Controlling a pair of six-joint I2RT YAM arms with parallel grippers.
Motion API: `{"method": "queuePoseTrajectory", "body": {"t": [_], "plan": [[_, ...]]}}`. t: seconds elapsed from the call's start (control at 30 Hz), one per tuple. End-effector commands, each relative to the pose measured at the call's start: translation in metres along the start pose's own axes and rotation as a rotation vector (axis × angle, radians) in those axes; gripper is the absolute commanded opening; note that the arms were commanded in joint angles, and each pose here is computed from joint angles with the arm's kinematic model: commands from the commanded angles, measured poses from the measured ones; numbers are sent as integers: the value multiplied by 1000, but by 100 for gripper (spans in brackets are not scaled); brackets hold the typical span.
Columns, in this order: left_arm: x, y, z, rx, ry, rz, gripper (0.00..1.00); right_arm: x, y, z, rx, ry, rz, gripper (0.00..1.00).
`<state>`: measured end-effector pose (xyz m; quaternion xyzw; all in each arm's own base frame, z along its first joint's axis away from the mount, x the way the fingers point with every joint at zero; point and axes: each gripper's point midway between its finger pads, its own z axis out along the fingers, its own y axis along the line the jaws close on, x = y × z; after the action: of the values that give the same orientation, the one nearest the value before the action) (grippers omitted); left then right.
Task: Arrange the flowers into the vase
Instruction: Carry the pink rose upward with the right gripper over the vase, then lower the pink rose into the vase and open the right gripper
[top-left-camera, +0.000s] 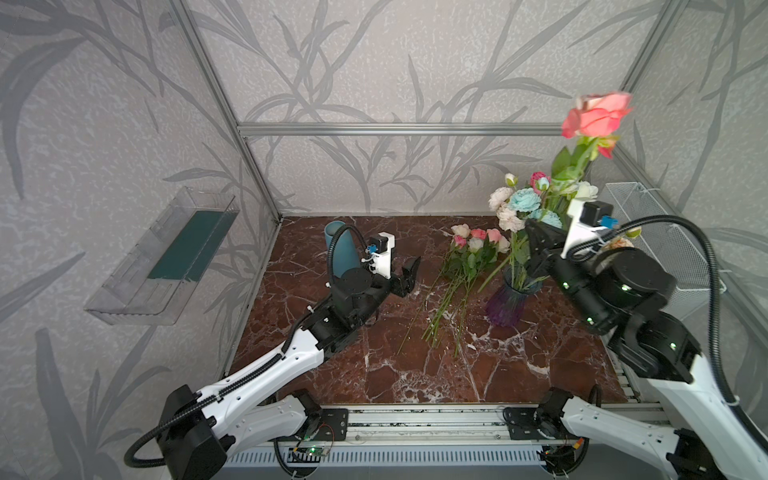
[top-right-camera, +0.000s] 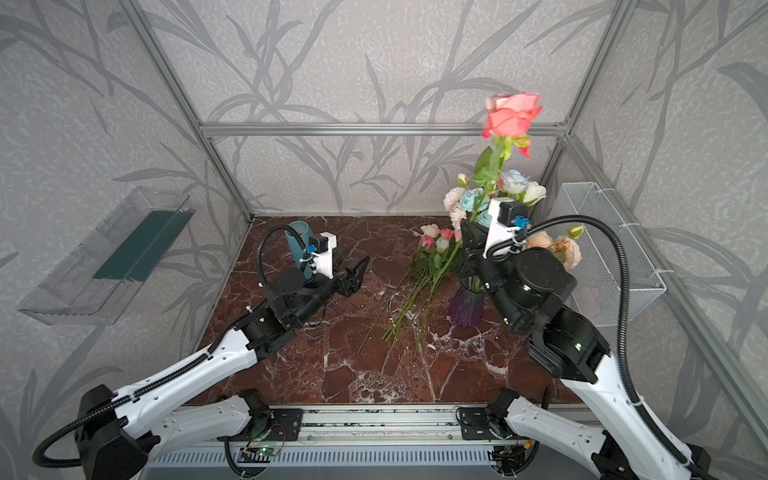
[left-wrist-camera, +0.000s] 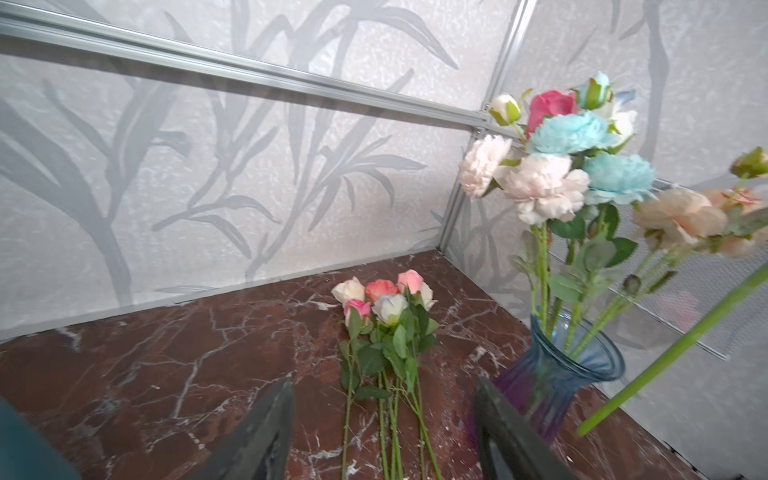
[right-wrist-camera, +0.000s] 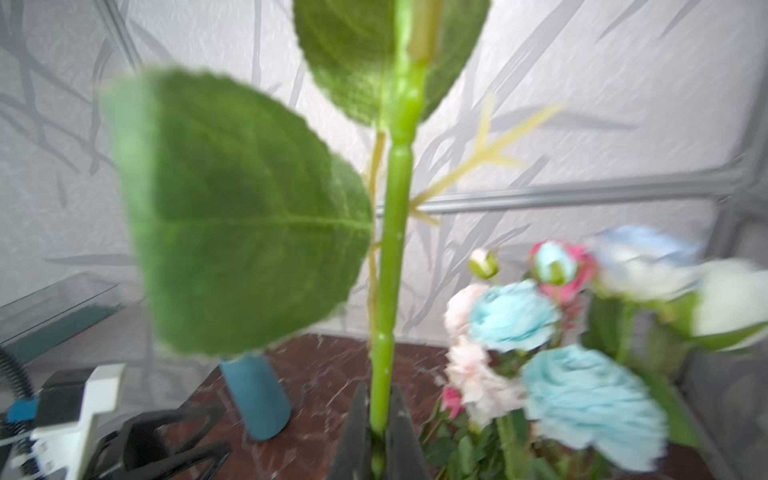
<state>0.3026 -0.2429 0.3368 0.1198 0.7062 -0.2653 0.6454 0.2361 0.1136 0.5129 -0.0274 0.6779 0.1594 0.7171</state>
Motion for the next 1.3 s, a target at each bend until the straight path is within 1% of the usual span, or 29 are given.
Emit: {"method": "queuePoseTrajectory", "body": {"t": [0.0,0.1,0.17,0.27,0.33,0.43,0.63,0.77,1.0,1.1,1.17,1.2,1.27], "plan": [[-10,15,-2,-90,-54,-2,69,-25,-41,-18,210,-57,-176,2],[-7,15,0,-87,-46,-1,69,-34,-50,-21,276,-85,-231,2],[-6,15,1,-87,-41,-1,69,-35,-54,-19,309,-95,-247,2],[-6,16,1,-95,-41,-7,69,-28,-50,-11,309,-98,-245,2],[-5,17,1,-99,-40,-4,70,-18,-47,-1,300,-75,-241,2],[-5,17,1,-102,-38,0,70,0,-48,12,298,-32,-216,2],[-4,18,1,-103,-37,5,70,42,-65,30,287,90,-100,2],[-4,18,1,-104,-34,7,69,67,-78,31,301,141,-36,2],[0,17,4,-103,-21,7,70,102,-89,33,322,218,-4,3],[1,17,5,-104,-20,8,70,115,-87,36,310,255,-7,8],[1,18,5,-106,-19,11,70,119,-87,35,307,273,-7,19],[2,18,5,-107,-18,13,70,118,-87,33,307,275,-7,26],[2,19,5,-110,-17,13,70,111,-88,27,307,256,4,37]]}}
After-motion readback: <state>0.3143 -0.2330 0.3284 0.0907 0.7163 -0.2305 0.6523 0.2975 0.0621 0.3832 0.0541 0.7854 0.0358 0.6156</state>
